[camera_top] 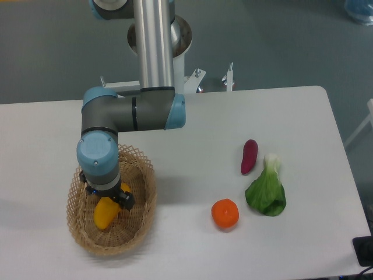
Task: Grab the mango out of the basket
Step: 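Close the gripper on the yellow mango inside the basket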
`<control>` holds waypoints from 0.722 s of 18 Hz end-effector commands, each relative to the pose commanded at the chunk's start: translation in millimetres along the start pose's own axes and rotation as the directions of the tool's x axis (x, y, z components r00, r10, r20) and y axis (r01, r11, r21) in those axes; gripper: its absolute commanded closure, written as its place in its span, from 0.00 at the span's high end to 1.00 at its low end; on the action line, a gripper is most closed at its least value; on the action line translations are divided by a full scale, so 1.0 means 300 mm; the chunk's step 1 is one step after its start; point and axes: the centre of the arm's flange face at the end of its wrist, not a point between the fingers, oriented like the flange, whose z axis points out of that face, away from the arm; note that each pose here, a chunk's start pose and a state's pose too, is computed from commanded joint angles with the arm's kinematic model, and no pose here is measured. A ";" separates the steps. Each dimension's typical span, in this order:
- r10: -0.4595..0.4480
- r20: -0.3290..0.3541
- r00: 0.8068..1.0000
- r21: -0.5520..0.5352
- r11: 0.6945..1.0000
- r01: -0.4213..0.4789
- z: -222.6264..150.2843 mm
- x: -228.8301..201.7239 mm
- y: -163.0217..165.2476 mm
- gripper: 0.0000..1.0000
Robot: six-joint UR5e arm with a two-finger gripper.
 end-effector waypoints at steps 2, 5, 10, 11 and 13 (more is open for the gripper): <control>-0.004 0.001 1.000 0.001 1.000 0.004 -0.006 0.001 0.001 0.60; -0.067 0.008 0.998 0.010 0.998 0.067 -0.024 0.001 -0.002 0.23; -0.087 0.041 0.995 0.063 0.994 0.084 -0.152 -0.001 0.002 0.18; -0.090 0.055 0.994 0.087 0.993 0.085 -0.205 -0.010 0.007 0.18; -0.130 0.075 0.989 0.129 0.984 0.120 -0.306 -0.082 0.061 0.18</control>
